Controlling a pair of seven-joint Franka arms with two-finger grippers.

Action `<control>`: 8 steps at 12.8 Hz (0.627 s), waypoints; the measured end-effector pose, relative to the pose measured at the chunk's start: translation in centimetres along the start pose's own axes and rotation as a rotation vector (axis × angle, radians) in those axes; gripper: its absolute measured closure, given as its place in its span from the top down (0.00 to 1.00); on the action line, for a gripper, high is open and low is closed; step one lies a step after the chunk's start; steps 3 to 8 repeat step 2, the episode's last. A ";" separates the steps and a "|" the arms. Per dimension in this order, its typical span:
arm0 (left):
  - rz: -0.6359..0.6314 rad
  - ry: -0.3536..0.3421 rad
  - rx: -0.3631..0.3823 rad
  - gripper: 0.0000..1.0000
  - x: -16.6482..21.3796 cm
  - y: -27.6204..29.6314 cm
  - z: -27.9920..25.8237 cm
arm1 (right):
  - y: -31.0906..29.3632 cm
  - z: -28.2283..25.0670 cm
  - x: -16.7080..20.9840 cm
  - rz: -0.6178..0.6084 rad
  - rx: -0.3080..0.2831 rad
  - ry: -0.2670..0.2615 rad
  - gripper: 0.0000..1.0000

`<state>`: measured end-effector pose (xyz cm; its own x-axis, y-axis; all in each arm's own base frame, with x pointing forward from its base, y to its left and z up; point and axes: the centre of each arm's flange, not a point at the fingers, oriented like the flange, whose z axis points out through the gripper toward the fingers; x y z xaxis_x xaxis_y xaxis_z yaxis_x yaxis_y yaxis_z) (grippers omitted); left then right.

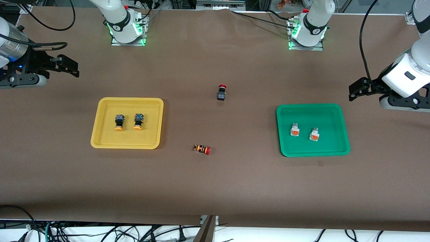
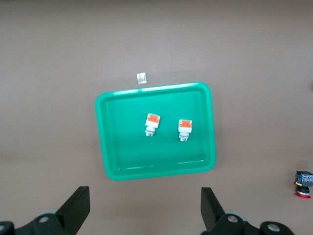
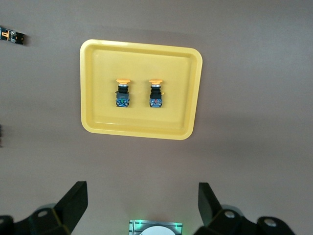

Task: Place green and yellow buttons in trays

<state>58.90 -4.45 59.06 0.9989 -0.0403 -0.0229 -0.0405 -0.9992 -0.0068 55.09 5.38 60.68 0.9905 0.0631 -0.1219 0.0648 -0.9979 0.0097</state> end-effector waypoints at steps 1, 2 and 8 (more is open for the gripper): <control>-0.006 0.002 0.006 1.00 -0.6 0.0 0.7 | 0.1 0.0 0.0 0.001 0.000 0.000 1.00; -0.007 0.012 0.010 1.00 -1.5 0.2 1.3 | 0.1 0.1 0.1 0.001 0.000 -0.001 1.00; -0.007 0.012 0.010 1.00 -1.5 0.2 1.3 | 0.1 0.1 0.1 0.001 0.000 -0.001 1.00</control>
